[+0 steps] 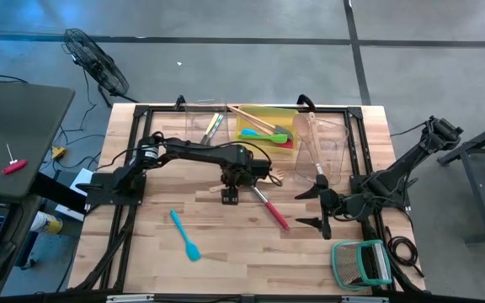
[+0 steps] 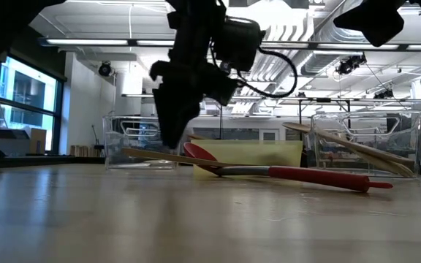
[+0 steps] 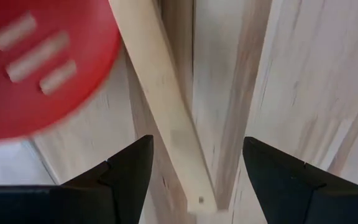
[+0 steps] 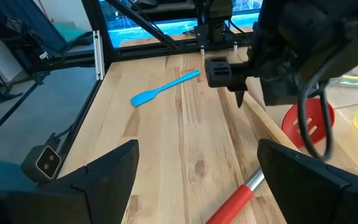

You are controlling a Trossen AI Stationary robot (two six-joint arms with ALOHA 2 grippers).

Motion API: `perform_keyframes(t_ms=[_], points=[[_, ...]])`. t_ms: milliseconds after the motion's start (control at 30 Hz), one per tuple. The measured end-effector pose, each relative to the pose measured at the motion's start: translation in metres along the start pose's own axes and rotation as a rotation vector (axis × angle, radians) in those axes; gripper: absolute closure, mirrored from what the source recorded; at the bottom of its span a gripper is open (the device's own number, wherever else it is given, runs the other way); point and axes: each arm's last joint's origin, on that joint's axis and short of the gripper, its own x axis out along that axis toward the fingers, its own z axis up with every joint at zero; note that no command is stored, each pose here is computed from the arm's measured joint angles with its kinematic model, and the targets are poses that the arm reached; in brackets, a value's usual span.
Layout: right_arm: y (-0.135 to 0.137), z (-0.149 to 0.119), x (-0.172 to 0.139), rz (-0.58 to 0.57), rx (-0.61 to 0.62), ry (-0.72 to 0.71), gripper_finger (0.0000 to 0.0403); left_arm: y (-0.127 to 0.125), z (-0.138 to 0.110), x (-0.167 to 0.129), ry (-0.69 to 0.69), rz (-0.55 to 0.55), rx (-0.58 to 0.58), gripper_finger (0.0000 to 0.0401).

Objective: Pick & Place Kitchen Items
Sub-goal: Put the brown serving spoon into the right transparent bin

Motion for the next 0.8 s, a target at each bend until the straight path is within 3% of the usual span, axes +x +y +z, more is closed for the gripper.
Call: perform_keyframes(t_ms=[533,800], points=[[0.0,0.0,0.0,0.002,0.0,0.001,0.0082,0.001,0.008,0.018,0.024,-0.001,0.011,0.016],[0.0,0.0,0.0,0.004,-0.003,0.002,0.0082,0.001,0.008,0.019,0.025,0.0,-0.002,0.022]])
